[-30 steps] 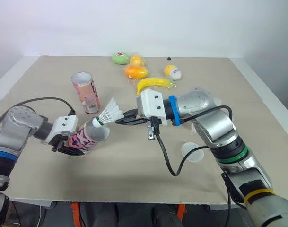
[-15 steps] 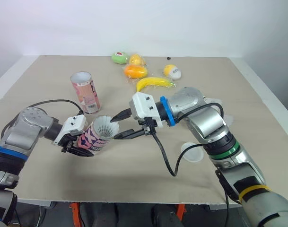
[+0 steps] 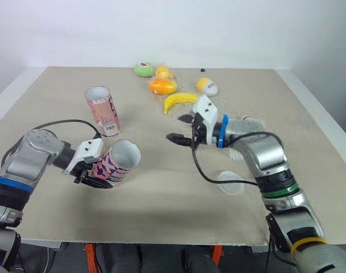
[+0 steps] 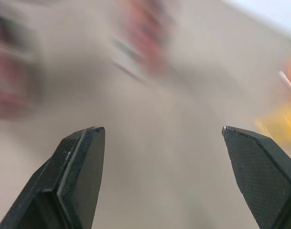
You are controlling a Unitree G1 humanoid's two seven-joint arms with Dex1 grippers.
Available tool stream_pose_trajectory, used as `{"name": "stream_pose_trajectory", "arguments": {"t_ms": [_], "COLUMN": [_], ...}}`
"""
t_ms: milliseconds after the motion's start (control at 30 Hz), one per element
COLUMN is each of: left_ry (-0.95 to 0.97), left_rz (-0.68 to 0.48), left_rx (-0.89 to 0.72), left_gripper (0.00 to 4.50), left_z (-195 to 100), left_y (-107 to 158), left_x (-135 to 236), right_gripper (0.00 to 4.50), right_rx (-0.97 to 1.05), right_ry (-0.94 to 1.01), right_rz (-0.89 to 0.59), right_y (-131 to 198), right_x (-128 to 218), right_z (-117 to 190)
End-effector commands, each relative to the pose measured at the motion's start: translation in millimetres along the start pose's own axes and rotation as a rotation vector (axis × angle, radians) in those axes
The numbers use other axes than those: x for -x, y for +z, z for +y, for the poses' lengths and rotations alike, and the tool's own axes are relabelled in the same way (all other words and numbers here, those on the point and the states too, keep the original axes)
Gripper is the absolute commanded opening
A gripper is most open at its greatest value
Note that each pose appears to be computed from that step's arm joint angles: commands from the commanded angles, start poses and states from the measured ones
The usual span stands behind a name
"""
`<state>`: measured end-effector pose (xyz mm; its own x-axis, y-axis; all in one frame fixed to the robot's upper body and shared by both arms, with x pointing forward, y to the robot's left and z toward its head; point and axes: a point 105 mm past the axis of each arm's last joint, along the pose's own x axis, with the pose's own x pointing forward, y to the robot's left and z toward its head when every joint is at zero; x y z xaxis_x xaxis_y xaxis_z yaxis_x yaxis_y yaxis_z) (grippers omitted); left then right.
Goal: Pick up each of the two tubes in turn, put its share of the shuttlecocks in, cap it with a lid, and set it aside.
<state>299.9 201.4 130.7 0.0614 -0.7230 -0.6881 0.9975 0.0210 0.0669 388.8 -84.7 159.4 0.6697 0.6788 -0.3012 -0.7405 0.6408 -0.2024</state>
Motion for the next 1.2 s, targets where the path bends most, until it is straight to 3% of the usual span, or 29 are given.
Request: {"name": "stream_pose_trajectory", "arguments": {"t_ms": [33,900,1067,1100,1167,1200], "left_ry": [-0.055,-0.045,-0.043,-0.043,-0.043,-0.043], "left_rz": [0.017,0.015,0.015,0.015,0.015,0.014], "left_rx": [0.01,-0.006,-0.003,-0.002,-0.002,-0.003], "left_gripper": [2.65,2.65,2.65,2.65,2.65,2.65], "left_z": [-6,-3,-4,-4,-4,-4], "left_y": [-5,-2,-2,-2,-2,-2], "left_x": [-14,-13,-13,-13,-13,-14], "right_gripper": [4.22,4.22,4.22,3.67,3.26,2.65], "right_rx": [-0.031,-0.094,-0.106,-0.098,-0.086,-0.083], "right_ry": [-0.139,-0.484,-0.516,-0.507,-0.495,-0.493], "right_rz": [-0.039,0.098,0.071,0.067,0.062,0.062], "right_y": [8,-40,-37,-36,-35,-35], "right_x": [4,5,3,2,1,1], "right_z": [-18,-75,-80,-78,-76,-75]}}
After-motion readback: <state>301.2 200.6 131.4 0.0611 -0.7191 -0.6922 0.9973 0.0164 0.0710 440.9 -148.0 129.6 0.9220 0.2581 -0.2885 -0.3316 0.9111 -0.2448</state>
